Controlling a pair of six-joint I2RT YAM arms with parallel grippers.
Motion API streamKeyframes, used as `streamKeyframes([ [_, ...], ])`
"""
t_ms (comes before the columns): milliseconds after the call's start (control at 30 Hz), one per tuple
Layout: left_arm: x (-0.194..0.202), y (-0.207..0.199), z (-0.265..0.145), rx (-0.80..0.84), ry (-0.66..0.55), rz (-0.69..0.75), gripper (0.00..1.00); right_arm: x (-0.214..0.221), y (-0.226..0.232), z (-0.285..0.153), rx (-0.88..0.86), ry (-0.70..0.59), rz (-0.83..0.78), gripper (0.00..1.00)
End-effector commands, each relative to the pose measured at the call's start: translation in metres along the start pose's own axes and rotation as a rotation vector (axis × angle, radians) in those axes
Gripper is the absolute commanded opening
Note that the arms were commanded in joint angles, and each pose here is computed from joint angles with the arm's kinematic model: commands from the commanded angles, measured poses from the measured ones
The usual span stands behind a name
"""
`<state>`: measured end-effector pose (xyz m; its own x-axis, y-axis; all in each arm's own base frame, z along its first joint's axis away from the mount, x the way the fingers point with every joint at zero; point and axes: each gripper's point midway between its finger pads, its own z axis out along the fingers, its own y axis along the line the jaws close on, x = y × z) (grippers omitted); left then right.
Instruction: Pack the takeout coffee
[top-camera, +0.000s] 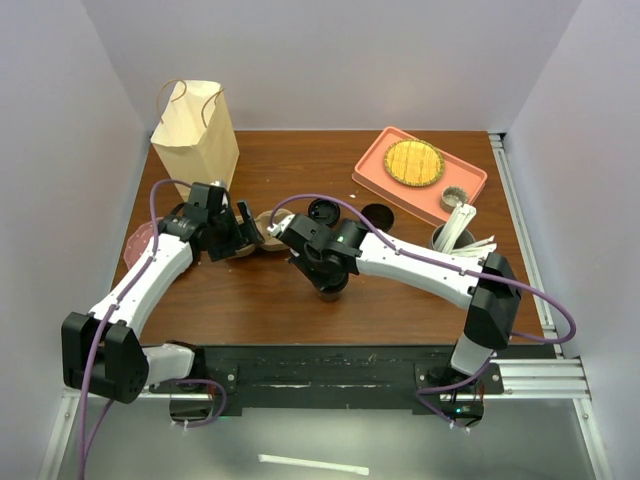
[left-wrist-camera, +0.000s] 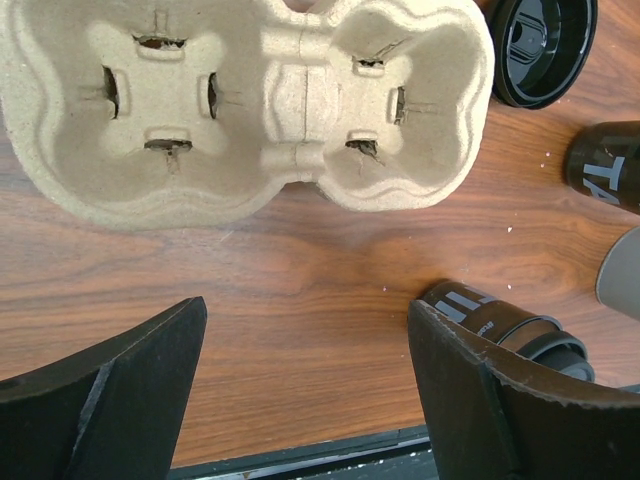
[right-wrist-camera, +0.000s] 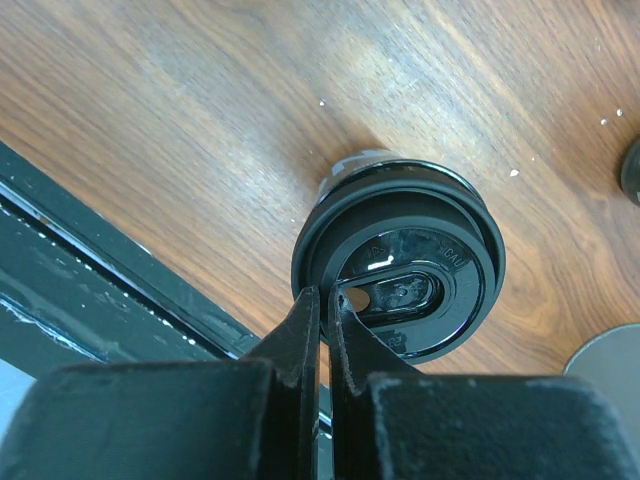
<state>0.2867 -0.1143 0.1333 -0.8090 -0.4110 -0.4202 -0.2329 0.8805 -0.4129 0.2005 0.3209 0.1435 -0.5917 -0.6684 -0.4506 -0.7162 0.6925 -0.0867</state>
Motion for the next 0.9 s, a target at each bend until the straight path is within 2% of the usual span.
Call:
streamKeyframes([
  [0,-0.015,-0.006,-0.01,0.024,-0.057,0.024,0.86,-0.008,-0.006,-0.013,0.005,-0.037,-0.002,0.0],
  [600,-0.013,-0.007,-0.01,0.035,-0.051,0.041,0.86,-0.002,0.007,0.007,-0.04,-0.001,0.011,0.0],
  [867,-0.013,-0.006,-0.011,0.036,-0.053,0.046,0.85,0.007,0.002,0.015,-0.005,0.032,0.014,0.0],
])
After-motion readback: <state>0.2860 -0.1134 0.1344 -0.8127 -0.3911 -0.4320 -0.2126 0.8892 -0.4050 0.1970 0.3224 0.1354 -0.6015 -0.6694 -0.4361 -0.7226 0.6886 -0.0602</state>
